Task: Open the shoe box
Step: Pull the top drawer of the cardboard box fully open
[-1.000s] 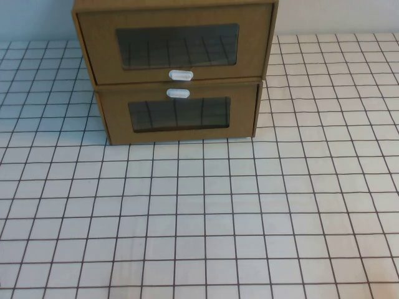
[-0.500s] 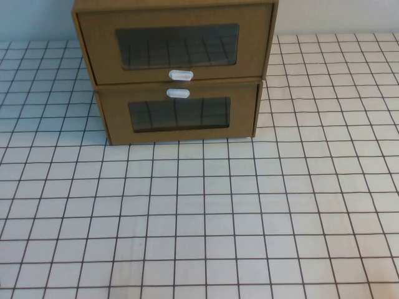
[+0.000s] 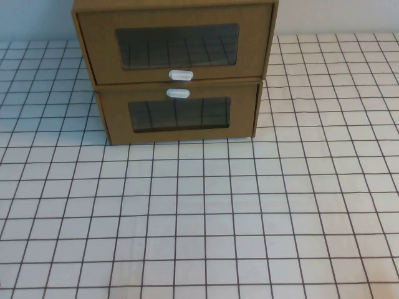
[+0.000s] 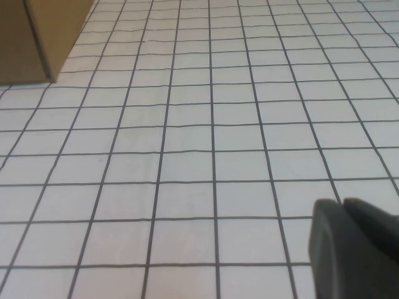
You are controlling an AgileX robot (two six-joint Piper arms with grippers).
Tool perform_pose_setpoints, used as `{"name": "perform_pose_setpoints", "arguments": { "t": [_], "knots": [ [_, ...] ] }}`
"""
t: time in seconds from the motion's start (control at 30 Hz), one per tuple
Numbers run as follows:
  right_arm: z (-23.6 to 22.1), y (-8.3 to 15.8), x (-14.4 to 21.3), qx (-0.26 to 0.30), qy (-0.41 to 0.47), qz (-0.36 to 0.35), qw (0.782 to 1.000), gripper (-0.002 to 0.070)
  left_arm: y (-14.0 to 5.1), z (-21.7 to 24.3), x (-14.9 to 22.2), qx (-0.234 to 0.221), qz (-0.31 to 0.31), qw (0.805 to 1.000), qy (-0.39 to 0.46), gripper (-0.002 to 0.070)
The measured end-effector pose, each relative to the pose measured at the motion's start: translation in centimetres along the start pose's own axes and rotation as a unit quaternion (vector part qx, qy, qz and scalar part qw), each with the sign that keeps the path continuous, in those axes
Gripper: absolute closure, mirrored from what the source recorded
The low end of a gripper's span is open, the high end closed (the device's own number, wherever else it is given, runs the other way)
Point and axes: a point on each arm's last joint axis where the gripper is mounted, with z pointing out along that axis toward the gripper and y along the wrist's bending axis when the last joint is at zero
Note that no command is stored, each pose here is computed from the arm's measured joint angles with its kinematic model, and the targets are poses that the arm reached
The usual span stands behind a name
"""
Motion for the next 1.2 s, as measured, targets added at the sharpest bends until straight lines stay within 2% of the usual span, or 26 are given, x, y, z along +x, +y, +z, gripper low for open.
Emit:
{"name": "perform_pose_setpoints", "arguments": {
  "t": [0.2,0.3,0.4,0.5,0.63,0.77,0.9,1.0,1.2],
  "knots": [
    [0.0,0.0,0.0,0.000,0.000,0.000,1.000,0.0689,0.0,0.0,-0.1,-0.001,-0.024,1.000,-0.004,0.0677],
    [0.0,0.0,0.0,0.000,0.000,0.000,1.000,0.0690,0.0,0.0,-0.5,0.004,-0.092,0.995,-0.025,0.0677],
    [0.0,0.0,0.0,0.000,0.000,0.000,1.000,0.0690,-0.1,-0.1,-1.3,0.017,-0.192,0.979,-0.068,0.0677],
    [0.0,0.0,0.0,0.000,0.000,0.000,1.000,0.0689,0.1,-0.2,-2.0,0.029,-0.282,0.953,-0.109,0.0677],
    [0.0,0.0,0.0,0.000,0.000,0.000,1.000,0.0689,0.3,-0.4,-2.6,0.032,-0.338,0.930,-0.142,0.0677],
    [0.0,0.0,0.0,0.000,0.000,0.000,1.000,0.0689,0.6,-0.5,-2.9,0.025,-0.348,0.923,-0.165,0.0677],
    [0.0,0.0,0.0,0.000,0.000,0.000,1.000,0.0689,0.4,-0.6,-3.0,0.036,-0.348,0.925,-0.148,0.0677],
    [0.0,0.0,0.0,0.000,0.000,0.000,1.000,0.0689,0.1,-1.3,-5.1,0.061,-0.327,0.936,-0.115,0.0677],
    [0.0,0.0,0.0,0.000,0.000,0.000,1.000,0.0689,0.3,-0.9,-11.5,0.099,-0.245,0.964,-0.016,0.0677]
  ]
}}
